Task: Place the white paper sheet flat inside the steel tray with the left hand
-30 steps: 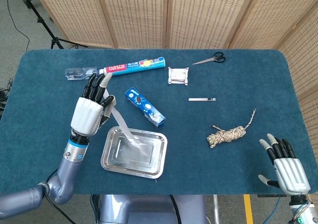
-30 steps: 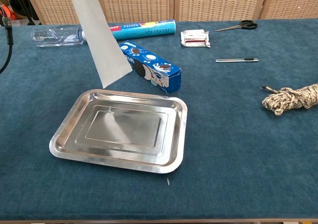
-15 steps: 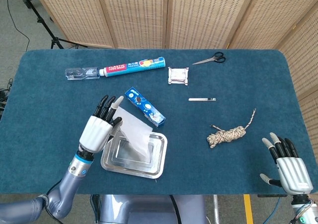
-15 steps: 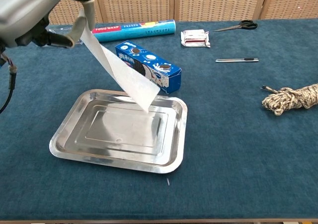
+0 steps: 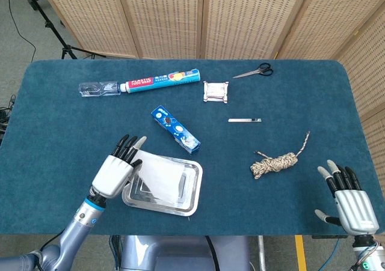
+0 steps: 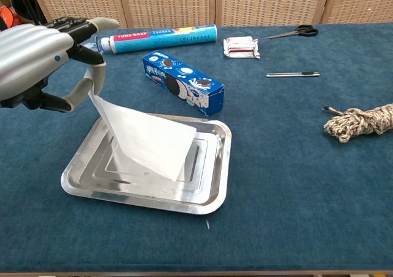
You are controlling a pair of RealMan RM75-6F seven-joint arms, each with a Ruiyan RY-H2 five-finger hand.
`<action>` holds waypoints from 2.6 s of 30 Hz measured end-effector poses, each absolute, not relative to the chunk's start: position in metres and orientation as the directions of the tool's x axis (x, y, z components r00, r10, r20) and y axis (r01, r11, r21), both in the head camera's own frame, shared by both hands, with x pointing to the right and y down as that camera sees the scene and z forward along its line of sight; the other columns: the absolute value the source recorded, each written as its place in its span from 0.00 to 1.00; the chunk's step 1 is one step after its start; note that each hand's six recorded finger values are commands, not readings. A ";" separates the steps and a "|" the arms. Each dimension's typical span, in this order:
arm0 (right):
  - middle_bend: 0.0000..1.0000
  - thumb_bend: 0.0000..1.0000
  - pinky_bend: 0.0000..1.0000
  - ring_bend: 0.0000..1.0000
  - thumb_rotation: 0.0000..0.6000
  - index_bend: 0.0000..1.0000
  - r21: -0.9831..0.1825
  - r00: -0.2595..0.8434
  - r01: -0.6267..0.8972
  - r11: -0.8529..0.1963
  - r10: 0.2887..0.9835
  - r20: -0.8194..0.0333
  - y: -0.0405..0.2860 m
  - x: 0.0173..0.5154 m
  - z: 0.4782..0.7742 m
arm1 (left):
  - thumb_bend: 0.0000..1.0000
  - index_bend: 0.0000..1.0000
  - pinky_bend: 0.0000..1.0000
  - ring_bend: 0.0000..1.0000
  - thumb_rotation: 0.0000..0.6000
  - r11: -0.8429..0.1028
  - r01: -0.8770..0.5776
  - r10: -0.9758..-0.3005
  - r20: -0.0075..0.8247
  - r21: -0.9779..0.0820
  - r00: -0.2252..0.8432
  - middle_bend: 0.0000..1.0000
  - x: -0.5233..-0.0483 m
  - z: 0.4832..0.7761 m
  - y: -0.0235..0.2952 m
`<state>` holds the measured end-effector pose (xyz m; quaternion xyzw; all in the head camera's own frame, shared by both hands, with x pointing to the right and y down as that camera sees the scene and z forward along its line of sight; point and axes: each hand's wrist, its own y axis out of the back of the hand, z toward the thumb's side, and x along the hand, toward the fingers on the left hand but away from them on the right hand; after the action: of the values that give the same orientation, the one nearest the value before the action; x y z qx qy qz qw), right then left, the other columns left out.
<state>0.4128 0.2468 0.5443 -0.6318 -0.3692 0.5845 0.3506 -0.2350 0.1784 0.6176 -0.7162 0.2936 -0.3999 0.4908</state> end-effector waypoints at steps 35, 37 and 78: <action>0.00 0.00 0.00 0.00 1.00 0.10 -0.878 0.045 0.066 -0.475 0.880 -0.473 0.246 0.413 0.542 | 0.57 0.74 0.00 0.00 1.00 -0.463 0.074 -0.732 0.428 -0.883 0.530 0.02 -0.216 0.647 0.209; 0.00 0.00 0.00 0.00 1.00 0.10 -0.878 0.045 0.067 -0.474 0.880 -0.472 0.245 0.413 0.542 | 0.57 0.74 0.00 0.00 1.00 -0.464 0.076 -0.729 0.429 -0.882 0.533 0.02 -0.215 0.648 0.209; 0.00 0.00 0.00 0.00 1.00 0.10 -0.878 0.046 0.073 -0.472 0.881 -0.470 0.245 0.412 0.541 | 0.59 0.74 0.00 0.00 1.00 -0.481 0.105 -0.637 0.429 -0.870 0.641 0.02 -0.206 0.648 0.223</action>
<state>0.4123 0.2452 0.5409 -0.6334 -0.3769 0.5787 0.3491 -0.2059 0.2232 0.6477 -0.7686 0.1728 -0.3869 0.4792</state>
